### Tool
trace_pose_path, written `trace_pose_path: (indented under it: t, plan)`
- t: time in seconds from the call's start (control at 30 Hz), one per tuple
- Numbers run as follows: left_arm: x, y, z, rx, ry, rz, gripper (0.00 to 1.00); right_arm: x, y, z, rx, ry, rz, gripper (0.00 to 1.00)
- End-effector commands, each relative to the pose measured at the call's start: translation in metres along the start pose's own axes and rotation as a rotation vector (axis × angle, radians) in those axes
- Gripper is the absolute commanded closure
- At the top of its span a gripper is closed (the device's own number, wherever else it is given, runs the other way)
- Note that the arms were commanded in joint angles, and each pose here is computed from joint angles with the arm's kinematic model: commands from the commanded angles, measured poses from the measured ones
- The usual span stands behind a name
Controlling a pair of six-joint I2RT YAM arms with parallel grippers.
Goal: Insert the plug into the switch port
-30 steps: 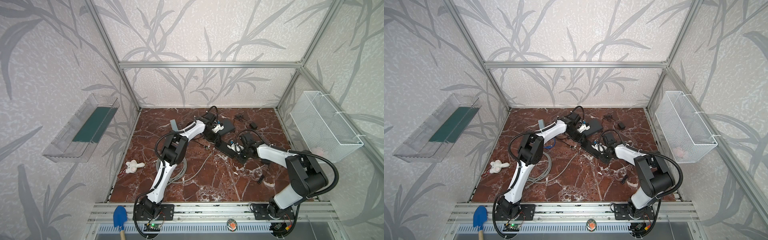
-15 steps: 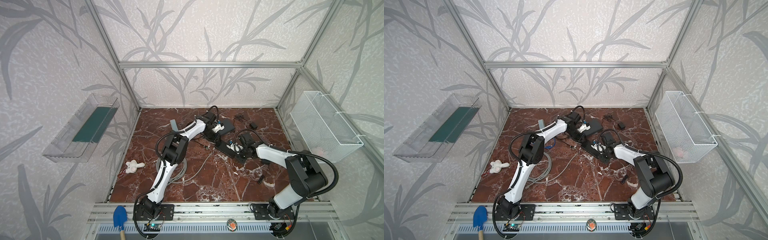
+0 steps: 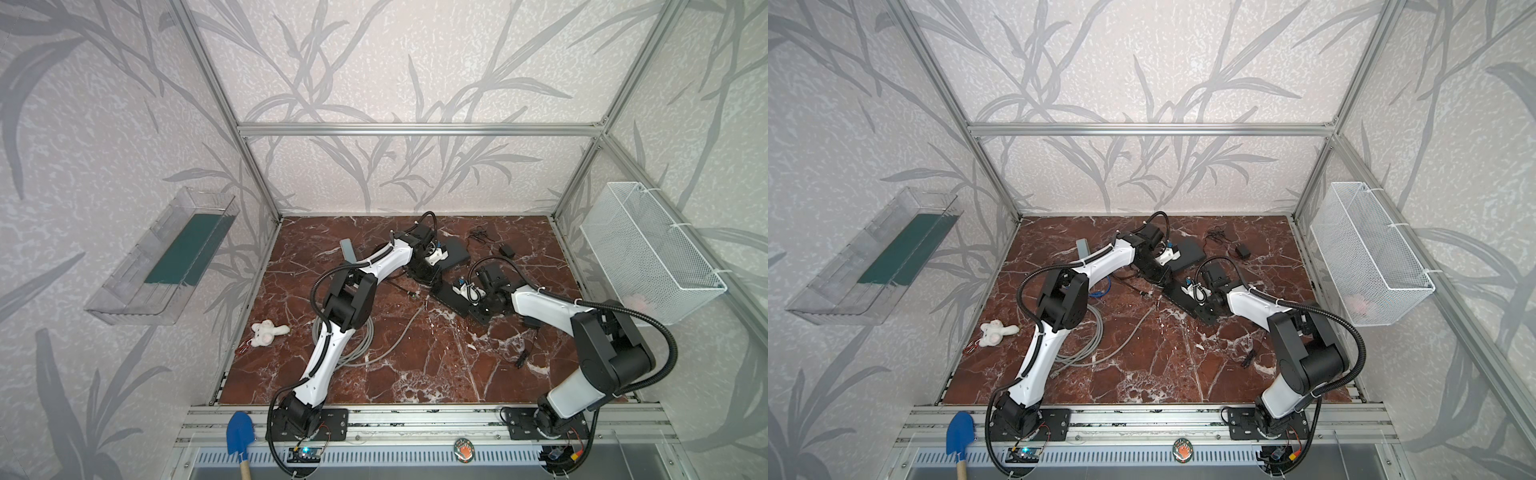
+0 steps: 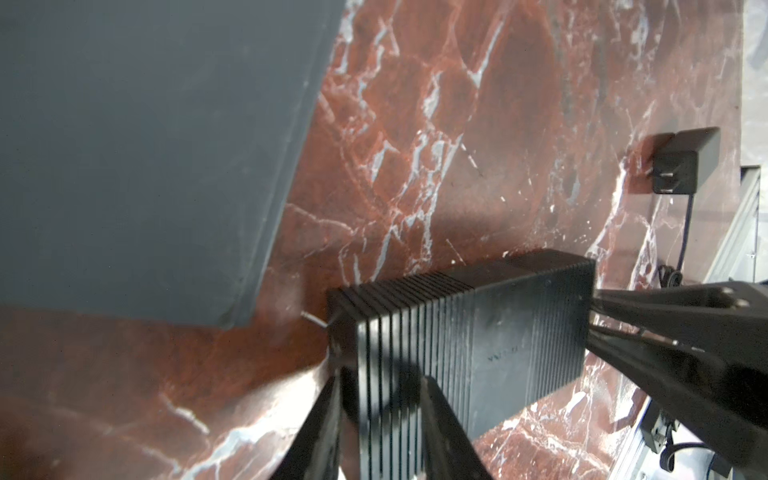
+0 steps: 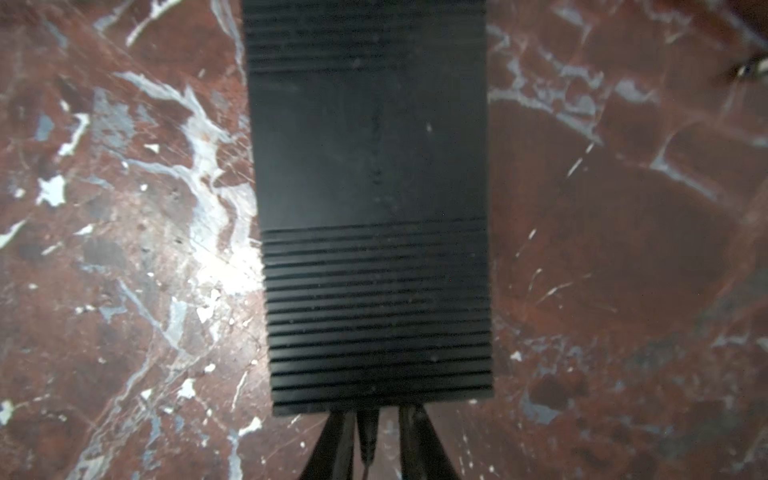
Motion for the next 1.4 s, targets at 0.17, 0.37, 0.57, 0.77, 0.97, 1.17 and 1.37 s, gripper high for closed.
trace_pose_path:
  t: [0.17, 0.37, 0.57, 0.77, 0.97, 1.17, 1.37]
  plan:
    - [-0.008, 0.008, 0.003, 0.099, 0.055, 0.127, 0.57, 0.010, 0.004, 0.042, -0.036, -0.080, -0.163, 0.59]
    - [0.019, 0.014, 0.054, 0.174, -0.072, 0.127, 0.52, 0.018, 0.007, 0.071, -0.017, -0.237, -0.264, 0.47]
    - [-0.024, 0.004, 0.091, 0.345, -0.058, 0.126, 0.52, 0.038, -0.003, 0.066, 0.046, -0.238, -0.478, 0.42]
    - [-0.091, -0.020, 0.077, 0.308, 0.009, 0.138, 0.52, 0.045, 0.000, 0.044, 0.133, -0.106, -0.524, 0.42]
    - [-0.106, -0.035, 0.044, 0.357, 0.072, 0.099, 0.52, 0.041, -0.003, 0.036, 0.142, -0.081, -0.575, 0.42]
    - [-0.118, -0.032, 0.025, 0.378, 0.112, 0.105, 0.55, 0.037, -0.004, 0.038, 0.147, -0.069, -0.576, 0.42]
    - [-0.129, -0.032, 0.010, 0.379, 0.156, 0.075, 0.66, 0.034, 0.000, 0.044, 0.179, -0.060, -0.590, 0.43]
Point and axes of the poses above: each gripper's point midway between its finger pads, its own z axis back along the fingers, its own y axis along the line the jaws close on, x = y × z, the point moved 6 cm from there along z, back along the fingers, and after that the axes turned 14 degrees about -z, right-handed, at the moved point
